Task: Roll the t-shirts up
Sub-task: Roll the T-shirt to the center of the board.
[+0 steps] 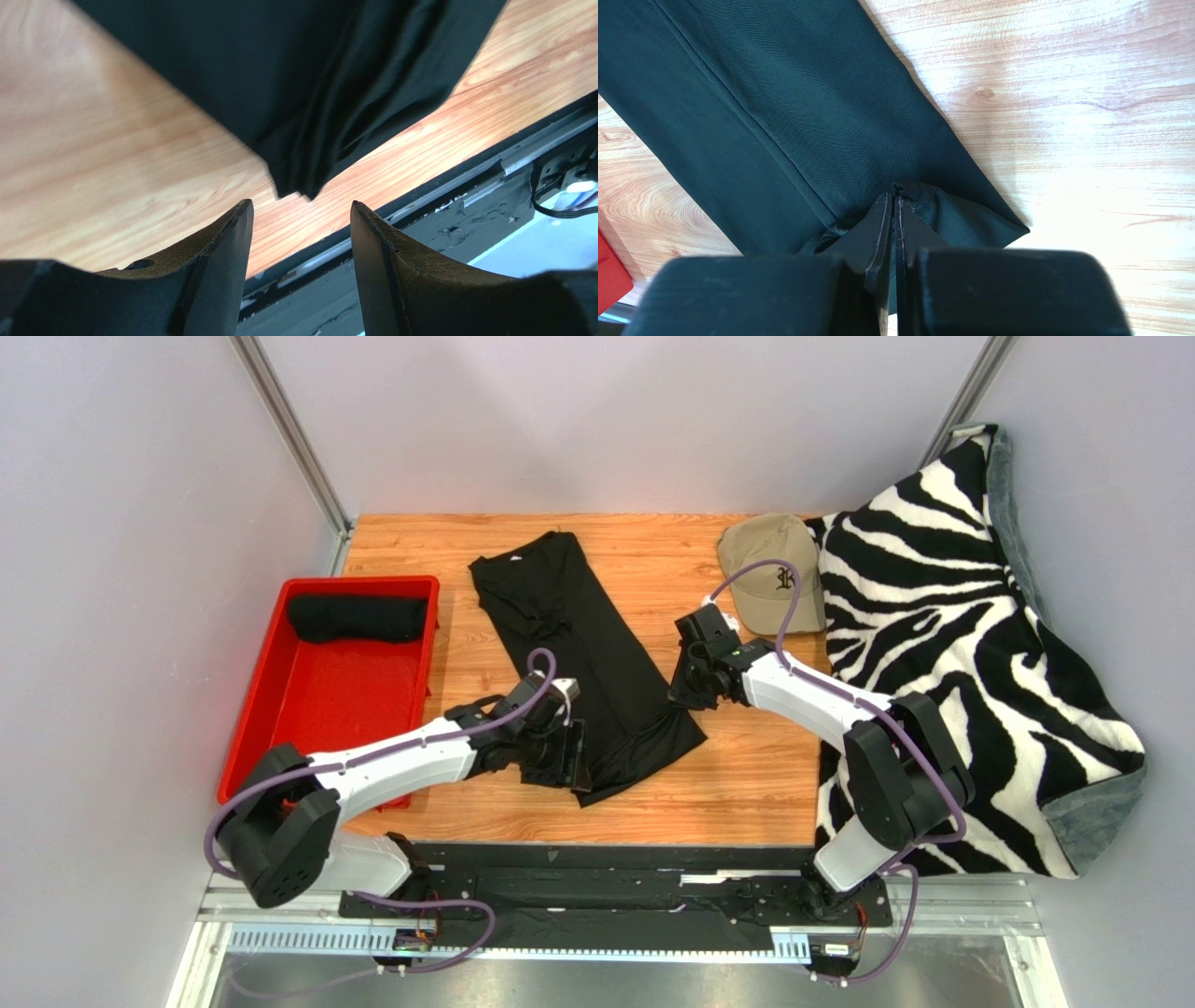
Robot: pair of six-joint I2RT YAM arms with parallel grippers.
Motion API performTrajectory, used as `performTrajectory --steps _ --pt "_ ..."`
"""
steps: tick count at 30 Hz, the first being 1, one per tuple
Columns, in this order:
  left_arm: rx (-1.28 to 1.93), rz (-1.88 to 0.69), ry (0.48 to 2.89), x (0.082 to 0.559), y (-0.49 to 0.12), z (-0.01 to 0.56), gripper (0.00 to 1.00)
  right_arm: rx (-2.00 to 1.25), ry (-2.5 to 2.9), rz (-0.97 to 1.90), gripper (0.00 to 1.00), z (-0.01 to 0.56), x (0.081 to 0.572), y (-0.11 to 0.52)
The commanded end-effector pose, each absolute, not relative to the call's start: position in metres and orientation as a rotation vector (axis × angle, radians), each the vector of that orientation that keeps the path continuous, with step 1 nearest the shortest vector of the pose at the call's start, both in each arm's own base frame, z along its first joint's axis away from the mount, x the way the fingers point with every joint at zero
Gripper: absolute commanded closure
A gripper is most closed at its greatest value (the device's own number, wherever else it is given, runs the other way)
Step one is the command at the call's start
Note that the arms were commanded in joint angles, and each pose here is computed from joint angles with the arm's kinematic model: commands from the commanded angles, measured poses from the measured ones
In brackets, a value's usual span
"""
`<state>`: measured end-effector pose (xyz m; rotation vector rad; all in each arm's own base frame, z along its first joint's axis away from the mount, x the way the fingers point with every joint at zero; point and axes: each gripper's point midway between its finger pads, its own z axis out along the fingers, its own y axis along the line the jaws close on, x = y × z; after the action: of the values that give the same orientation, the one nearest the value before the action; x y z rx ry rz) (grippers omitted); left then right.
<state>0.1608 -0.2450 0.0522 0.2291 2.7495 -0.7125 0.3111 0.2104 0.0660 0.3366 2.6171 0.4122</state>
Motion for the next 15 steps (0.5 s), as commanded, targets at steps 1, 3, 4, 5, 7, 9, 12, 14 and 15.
performTrajectory --steps 1,3,4,5,7,9,12,14,15 --pt "0.383 -0.629 2.68 0.179 -0.255 0.06 0.38 0.334 2.564 0.435 0.96 0.074 0.326 0.215" --pt "0.425 -0.601 2.669 0.179 -0.256 0.06 0.38 0.331 2.56 0.439 0.96 0.075 0.326 0.215" --pt "0.451 -0.594 2.664 0.18 -0.257 0.06 0.38 0.331 2.56 0.439 0.96 0.075 0.325 0.215" --pt "0.467 -0.596 2.663 0.18 -0.259 0.06 0.39 0.333 2.564 0.439 0.96 0.074 0.325 0.215" --pt "0.498 -0.575 2.671 0.181 -0.26 0.057 0.39 0.334 2.562 0.44 0.96 0.073 0.325 0.215" --pt "0.516 -0.552 2.69 0.181 -0.259 0.051 0.4 0.333 2.567 0.443 0.96 0.072 0.324 0.216" --pt "0.549 -0.558 2.687 0.183 -0.264 0.051 0.41 0.332 2.567 0.446 0.96 0.072 0.324 0.216" --pt "0.576 -0.569 2.683 0.182 -0.268 0.051 0.43 0.333 2.566 0.445 0.96 0.072 0.324 0.215" --pt "0.589 -0.576 2.684 0.181 -0.271 0.051 0.43 0.333 2.567 0.443 0.96 0.071 0.323 0.215"
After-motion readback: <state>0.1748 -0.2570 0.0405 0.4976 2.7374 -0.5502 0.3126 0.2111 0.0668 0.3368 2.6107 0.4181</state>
